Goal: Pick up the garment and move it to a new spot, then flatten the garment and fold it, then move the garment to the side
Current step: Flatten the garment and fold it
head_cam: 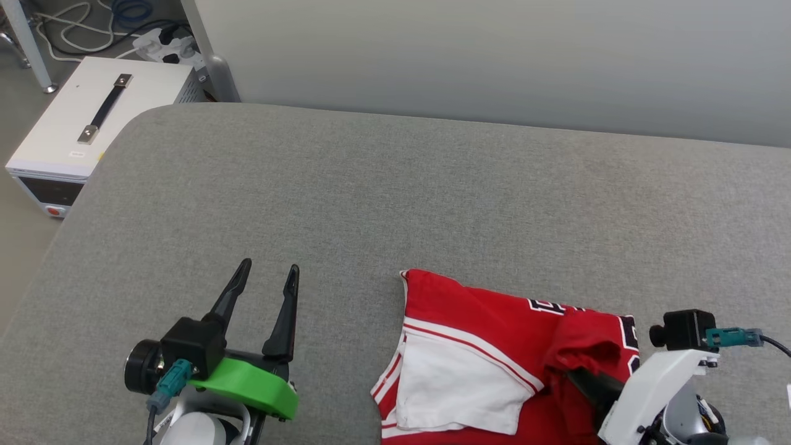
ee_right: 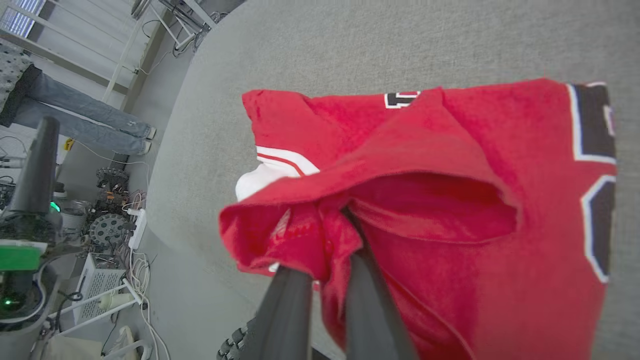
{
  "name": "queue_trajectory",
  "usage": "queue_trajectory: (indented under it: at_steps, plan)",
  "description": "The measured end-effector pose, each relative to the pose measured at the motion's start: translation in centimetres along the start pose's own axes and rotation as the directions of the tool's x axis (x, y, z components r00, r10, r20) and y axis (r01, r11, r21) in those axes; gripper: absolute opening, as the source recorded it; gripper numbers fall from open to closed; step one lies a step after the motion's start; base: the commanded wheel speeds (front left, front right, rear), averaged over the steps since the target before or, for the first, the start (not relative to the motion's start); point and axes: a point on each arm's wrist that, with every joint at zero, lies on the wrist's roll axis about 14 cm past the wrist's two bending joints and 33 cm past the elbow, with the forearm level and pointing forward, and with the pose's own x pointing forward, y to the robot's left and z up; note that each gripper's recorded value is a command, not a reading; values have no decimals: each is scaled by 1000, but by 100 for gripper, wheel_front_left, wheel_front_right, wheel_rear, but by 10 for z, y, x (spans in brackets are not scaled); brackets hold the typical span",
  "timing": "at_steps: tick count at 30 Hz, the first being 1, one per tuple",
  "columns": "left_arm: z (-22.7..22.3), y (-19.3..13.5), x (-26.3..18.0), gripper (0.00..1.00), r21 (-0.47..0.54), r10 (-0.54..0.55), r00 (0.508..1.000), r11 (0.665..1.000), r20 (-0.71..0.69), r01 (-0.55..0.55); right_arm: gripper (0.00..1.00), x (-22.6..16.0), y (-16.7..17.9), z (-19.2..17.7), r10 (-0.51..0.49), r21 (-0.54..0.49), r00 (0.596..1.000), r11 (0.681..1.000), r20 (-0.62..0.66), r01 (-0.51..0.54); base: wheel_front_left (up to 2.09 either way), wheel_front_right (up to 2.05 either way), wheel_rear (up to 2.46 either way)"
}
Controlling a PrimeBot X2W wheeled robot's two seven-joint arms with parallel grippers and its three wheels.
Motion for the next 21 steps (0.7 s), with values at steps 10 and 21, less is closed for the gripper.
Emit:
queue_trajectory:
  at_steps: [10, 21]
  plan:
    - [1, 8, -8, 100, -1, 30, 1000, 1000, 1, -30, 0, 39, 58, -10, 192, 14, 981, 981, -10, -192, 0, 0, 0]
    - [-3, 22, -21, 100, 0, 85, 996, 996, -19, -85, 0, 82, 60, -34, 178, -15, 980, 984, -83, -180, 0, 0, 0]
